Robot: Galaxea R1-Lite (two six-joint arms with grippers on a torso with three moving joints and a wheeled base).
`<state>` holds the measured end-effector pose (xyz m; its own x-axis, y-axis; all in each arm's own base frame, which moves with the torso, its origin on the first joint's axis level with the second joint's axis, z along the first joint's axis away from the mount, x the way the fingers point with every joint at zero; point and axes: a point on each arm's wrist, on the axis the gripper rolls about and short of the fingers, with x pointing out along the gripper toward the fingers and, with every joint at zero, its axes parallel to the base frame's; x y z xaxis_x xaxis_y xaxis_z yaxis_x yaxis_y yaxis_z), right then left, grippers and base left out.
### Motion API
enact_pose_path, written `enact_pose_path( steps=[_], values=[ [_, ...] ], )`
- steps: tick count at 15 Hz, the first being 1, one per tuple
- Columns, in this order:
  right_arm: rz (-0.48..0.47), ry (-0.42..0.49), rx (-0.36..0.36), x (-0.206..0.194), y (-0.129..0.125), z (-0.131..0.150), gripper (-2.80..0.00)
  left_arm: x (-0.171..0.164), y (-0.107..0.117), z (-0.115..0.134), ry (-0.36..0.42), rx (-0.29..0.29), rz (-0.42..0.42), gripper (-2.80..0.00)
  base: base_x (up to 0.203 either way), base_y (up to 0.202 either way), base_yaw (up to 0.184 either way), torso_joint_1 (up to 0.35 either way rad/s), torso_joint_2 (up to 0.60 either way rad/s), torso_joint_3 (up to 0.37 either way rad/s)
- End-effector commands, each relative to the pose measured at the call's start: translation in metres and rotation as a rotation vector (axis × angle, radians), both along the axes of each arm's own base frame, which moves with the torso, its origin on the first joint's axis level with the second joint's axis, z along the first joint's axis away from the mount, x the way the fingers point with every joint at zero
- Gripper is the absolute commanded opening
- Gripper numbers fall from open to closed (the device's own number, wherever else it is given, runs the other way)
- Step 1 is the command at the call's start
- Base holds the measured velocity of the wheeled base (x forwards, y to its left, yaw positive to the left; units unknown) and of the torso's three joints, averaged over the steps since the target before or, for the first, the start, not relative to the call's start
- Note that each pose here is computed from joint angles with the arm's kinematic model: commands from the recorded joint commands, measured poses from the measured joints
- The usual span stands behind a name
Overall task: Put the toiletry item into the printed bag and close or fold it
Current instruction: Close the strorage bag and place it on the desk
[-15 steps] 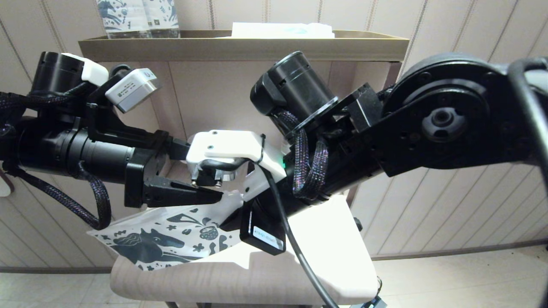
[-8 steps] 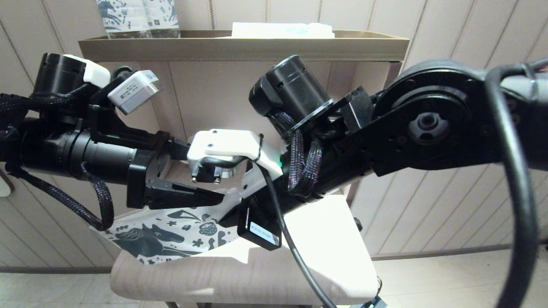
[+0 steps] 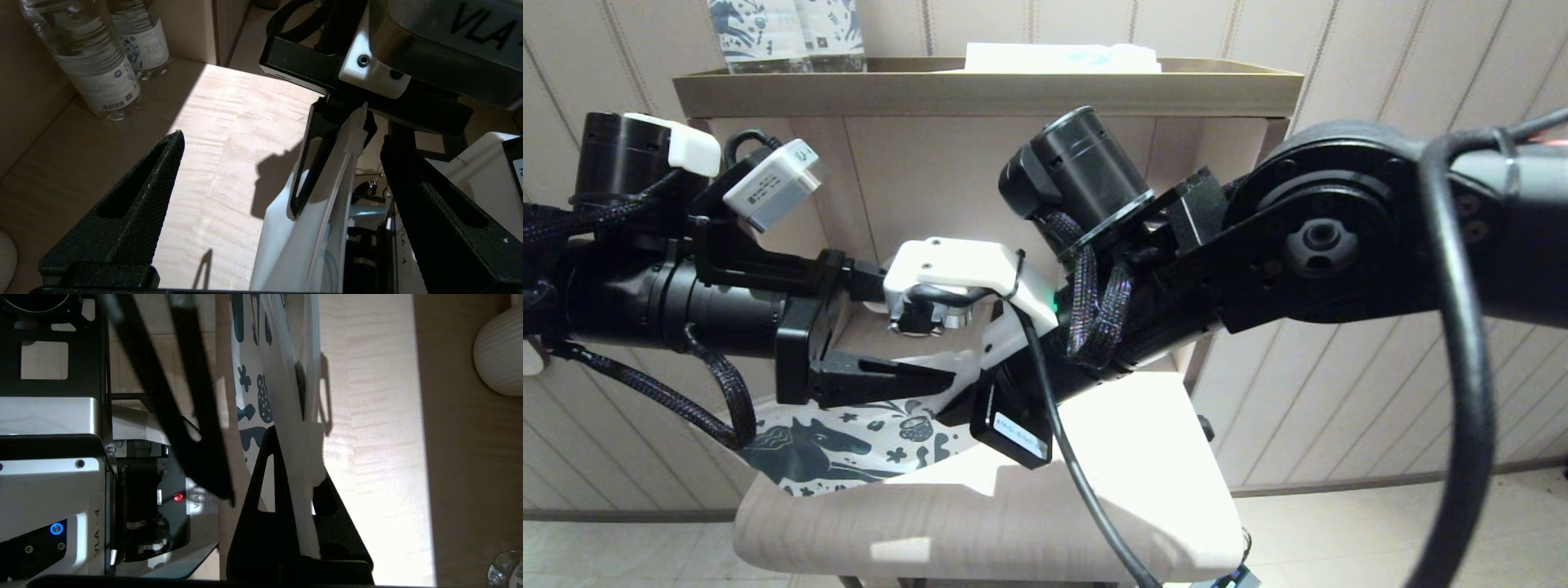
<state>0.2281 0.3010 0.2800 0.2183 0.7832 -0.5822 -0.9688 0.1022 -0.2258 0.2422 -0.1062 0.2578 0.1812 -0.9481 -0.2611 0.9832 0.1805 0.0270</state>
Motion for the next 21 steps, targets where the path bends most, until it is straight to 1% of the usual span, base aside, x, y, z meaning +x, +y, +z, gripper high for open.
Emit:
enact_pose_path(
  steps=[1,15,17,21],
  values=[
    [0.0,-0.001,-0.001,0.002,0.0,-0.001,-2.8,-0.002,-0.002,-0.002,0.001,0.001,-0.011,0.0,0.0,0.0,0.0,0.0,0.0,0.0],
    [-0.011,0.004,-0.006,0.007,0.001,-0.006,-2.8,-0.003,-0.002,-0.001,0.002,0.0,-0.014,0.0,0.0,0.0,0.0,0.0,0.0,0.0],
    [-0.012,-0.009,0.009,0.009,0.002,-0.004,-2.8,-0.003,-0.002,-0.002,0.003,0.001,-0.014,0.0,0.0,0.0,0.0,0.0,0.0,0.0],
    [-0.023,-0.007,0.007,0.013,0.001,-0.006,-2.8,-0.004,-0.005,-0.004,0.008,0.004,-0.026,0.0,0.0,0.0,0.0,0.0,0.0,0.0]
  ],
)
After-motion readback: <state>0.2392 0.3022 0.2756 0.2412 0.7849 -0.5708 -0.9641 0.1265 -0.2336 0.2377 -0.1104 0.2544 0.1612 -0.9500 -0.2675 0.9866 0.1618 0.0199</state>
